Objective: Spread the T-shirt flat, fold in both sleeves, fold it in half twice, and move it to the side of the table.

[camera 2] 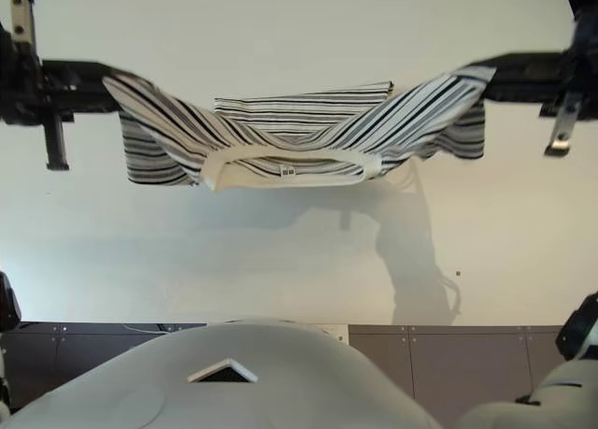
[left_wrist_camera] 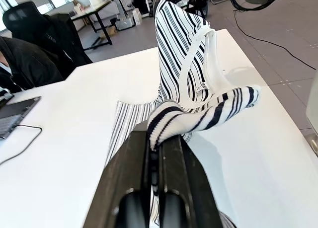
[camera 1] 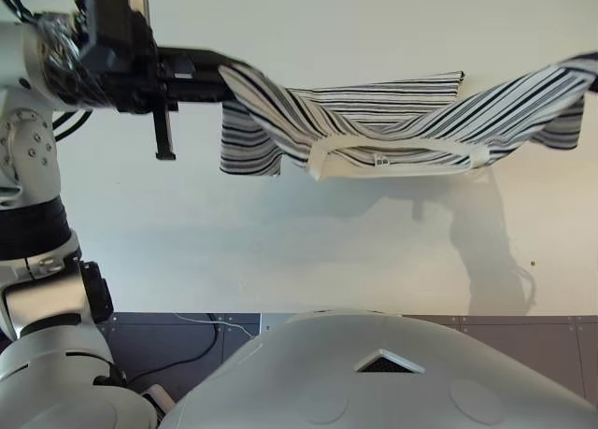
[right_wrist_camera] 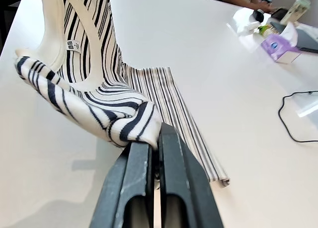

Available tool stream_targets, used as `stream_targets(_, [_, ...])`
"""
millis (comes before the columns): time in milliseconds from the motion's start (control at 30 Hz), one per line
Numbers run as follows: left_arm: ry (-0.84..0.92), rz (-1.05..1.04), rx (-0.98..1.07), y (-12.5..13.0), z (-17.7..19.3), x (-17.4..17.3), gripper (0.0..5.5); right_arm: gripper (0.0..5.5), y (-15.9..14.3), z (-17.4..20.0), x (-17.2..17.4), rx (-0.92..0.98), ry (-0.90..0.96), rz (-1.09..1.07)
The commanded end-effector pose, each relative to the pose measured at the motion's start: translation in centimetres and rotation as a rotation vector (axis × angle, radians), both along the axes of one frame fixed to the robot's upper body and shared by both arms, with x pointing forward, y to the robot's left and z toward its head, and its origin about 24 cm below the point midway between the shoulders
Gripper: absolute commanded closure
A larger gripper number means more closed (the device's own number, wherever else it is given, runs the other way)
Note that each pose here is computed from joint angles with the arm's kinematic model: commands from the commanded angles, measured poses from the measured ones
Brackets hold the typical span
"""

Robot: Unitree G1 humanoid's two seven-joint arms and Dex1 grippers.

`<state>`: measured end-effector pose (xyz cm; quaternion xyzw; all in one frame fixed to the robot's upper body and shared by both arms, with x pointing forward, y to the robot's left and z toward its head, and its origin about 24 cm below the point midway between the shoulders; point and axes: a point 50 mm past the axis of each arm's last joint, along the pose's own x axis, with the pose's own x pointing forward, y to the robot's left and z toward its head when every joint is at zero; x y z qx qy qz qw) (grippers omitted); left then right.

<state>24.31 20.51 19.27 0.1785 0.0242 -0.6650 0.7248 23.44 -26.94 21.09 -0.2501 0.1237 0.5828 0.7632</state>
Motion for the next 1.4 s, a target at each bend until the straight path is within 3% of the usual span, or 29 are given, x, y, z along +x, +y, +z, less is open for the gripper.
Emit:
stream_targets(33, [0.057, -0.051, 0.121, -0.5, -4.0, -1.9, 5.39, 5.40, 0.6, -4.0, -1.7, -0.132, 0.104, 0.058])
stream_targets(367, [0.137, -0.200, 0.285, 0.1, -9.7, -8.1, 5.39, 5.40, 0.9, -10.3, -7.0, -0.317, 0.308, 0.189])
stream_targets(600, [0.054, -0.356, 0.406, 1.1, -13.2, -12.0, 5.39, 5.40, 1.4, -13.8, -9.5, -0.452, 0.300, 0.266])
stream_targets(800, [0.008, -0.394, 0.481, 2.0, -15.0, -13.1, 5.39, 5.40, 1.7, -14.9, -10.3, -0.479, 0.309, 0.287])
stream_targets(900, [-0.008, -0.362, 0.493, 2.3, -15.2, -13.0, 5.40, 4.94, 1.2, -15.2, -10.4, -0.512, 0.314, 0.253])
stream_targets(1067, [-0.026, -0.322, 0.457, 2.1, -14.7, -12.9, 4.57, 4.06, 0.4, -14.4, -11.6, -0.523, 0.398, 0.282])
stream_targets(1233, [0.093, -0.291, 0.393, 2.1, -12.3, -12.8, 4.35, 4.02, 0.0, -11.7, -10.4, -0.440, 0.406, 0.233])
stream_targets(1400, [0.125, -0.180, 0.283, 1.0, -9.4, -9.6, 4.35, 4.02, 1.4, -9.9, -6.3, -0.287, 0.221, 0.107])
